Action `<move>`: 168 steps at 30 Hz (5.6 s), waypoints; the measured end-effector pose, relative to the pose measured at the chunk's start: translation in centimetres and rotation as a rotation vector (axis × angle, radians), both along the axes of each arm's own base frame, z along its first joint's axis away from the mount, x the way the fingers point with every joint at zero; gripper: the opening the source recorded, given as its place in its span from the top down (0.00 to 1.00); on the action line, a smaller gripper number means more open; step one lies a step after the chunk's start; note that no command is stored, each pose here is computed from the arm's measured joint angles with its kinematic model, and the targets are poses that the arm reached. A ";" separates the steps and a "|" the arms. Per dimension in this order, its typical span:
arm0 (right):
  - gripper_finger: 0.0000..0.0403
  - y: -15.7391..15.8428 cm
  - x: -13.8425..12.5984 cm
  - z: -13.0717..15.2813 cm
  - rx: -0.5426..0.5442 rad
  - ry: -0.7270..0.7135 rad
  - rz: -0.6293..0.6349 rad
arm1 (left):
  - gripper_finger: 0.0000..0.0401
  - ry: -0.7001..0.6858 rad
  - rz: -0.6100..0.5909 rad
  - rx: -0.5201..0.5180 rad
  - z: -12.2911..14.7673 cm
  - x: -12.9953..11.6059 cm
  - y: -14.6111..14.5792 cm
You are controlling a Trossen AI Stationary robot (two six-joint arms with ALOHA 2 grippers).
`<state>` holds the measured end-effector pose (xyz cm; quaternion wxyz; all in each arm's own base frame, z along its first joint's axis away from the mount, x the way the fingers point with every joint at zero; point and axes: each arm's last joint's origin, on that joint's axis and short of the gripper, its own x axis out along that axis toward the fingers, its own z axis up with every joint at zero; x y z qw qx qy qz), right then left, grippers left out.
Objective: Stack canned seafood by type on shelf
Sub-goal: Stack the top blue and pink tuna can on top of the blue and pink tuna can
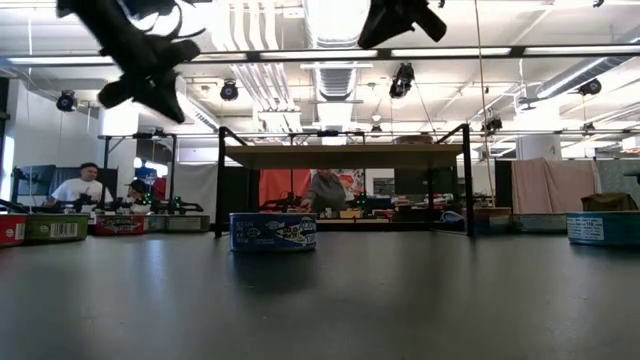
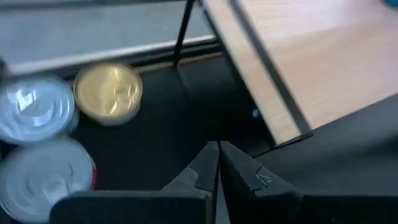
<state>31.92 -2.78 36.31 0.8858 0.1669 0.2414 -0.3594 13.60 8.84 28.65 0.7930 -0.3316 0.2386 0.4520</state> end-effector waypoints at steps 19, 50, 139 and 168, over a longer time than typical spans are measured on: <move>0.93 0.5 -2.4 -0.5 0.206 0.079 -0.263 | 1.00 -0.160 -0.561 0.038 -4.0 -0.2 -8.7; 0.81 -6.3 -16.5 -9.9 0.512 -0.481 -1.410 | 1.00 0.193 -0.635 0.441 2.1 0.6 -9.4; 0.98 -3.1 -16.9 -19.5 0.781 0.004 -1.149 | 1.00 -0.157 -1.367 -0.199 10.8 -4.7 -11.5; 0.98 15.5 -0.3 -19.5 0.774 0.414 -0.223 | 1.00 0.089 -0.869 -0.458 3.6 -2.2 -13.1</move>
